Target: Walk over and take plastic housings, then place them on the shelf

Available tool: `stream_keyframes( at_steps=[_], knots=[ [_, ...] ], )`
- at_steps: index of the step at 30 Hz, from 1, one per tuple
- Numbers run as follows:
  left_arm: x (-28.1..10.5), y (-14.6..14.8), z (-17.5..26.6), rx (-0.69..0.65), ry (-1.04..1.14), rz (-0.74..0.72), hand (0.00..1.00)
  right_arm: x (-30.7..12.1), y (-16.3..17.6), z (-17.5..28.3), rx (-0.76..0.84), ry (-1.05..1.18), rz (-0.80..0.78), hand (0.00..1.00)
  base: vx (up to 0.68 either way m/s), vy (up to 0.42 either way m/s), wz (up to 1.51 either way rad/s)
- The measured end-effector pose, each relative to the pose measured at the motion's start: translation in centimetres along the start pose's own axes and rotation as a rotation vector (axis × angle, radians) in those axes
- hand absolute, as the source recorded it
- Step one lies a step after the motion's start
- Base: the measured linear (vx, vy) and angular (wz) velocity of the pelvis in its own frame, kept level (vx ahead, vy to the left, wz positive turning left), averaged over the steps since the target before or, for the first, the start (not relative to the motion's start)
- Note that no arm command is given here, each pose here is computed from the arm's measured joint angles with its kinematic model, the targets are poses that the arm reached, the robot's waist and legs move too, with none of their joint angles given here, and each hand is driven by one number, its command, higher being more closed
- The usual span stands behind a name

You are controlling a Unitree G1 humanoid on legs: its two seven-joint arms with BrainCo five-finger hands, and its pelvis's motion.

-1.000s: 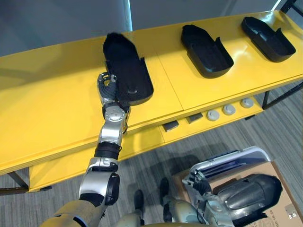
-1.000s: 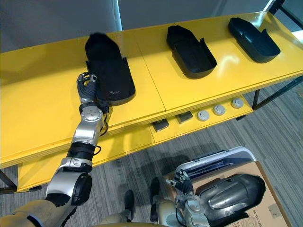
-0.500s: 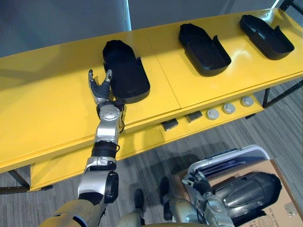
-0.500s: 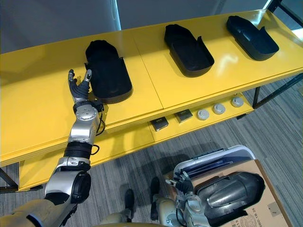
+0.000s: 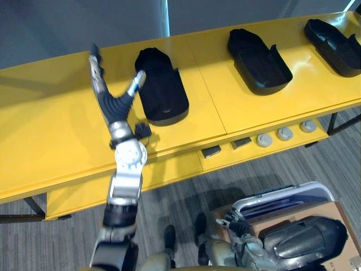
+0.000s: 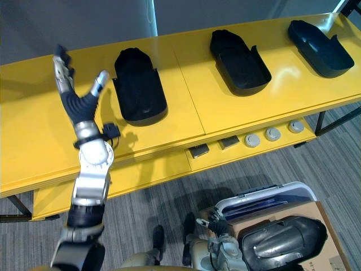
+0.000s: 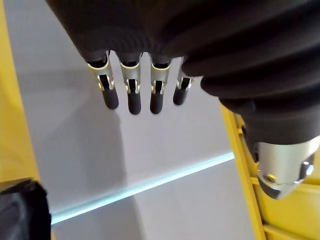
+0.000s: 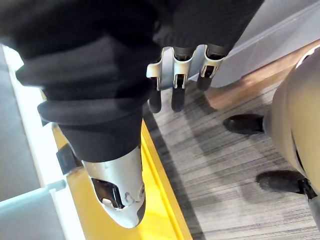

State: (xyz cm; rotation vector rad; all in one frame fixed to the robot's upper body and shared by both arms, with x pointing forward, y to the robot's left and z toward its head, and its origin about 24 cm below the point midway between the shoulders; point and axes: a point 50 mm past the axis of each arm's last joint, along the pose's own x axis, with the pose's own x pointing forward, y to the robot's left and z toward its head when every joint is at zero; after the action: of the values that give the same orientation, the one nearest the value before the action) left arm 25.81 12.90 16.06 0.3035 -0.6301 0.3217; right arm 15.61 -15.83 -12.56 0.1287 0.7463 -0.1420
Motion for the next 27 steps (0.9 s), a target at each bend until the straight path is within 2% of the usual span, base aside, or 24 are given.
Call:
stream_keyframes(
  at_steps=[6, 14, 23, 27],
  knots=[
    [-2.1, -2.3, -0.5, 0.024, 0.013, -0.199, 1.0, 0.0, 0.2, -0.4, -0.021, 0.021, 0.012, 0.0, 0.03, 0.049, -0.07],
    [-4.6, -5.3, -4.2, 0.107, 0.158, -0.415, 1.0, 0.2, 0.5, 0.0, -0.031, 0.012, 0.023, 0.0, 0.02, 0.033, -0.03],
    [-3.5, -6.5, -5.5, 0.215, 0.163, -0.459, 1.0, 0.5, 0.8, 0.7, -0.038, -0.008, 0.036, 0.0, -0.01, 0.031, -0.06],
    [-2.7, -6.3, -5.9, 0.248, 0.164, -0.422, 1.0, 0.6, 0.9, 1.0, -0.039, -0.012, 0.038, 0.0, 0.0, 0.0, 0.0]
  ],
)
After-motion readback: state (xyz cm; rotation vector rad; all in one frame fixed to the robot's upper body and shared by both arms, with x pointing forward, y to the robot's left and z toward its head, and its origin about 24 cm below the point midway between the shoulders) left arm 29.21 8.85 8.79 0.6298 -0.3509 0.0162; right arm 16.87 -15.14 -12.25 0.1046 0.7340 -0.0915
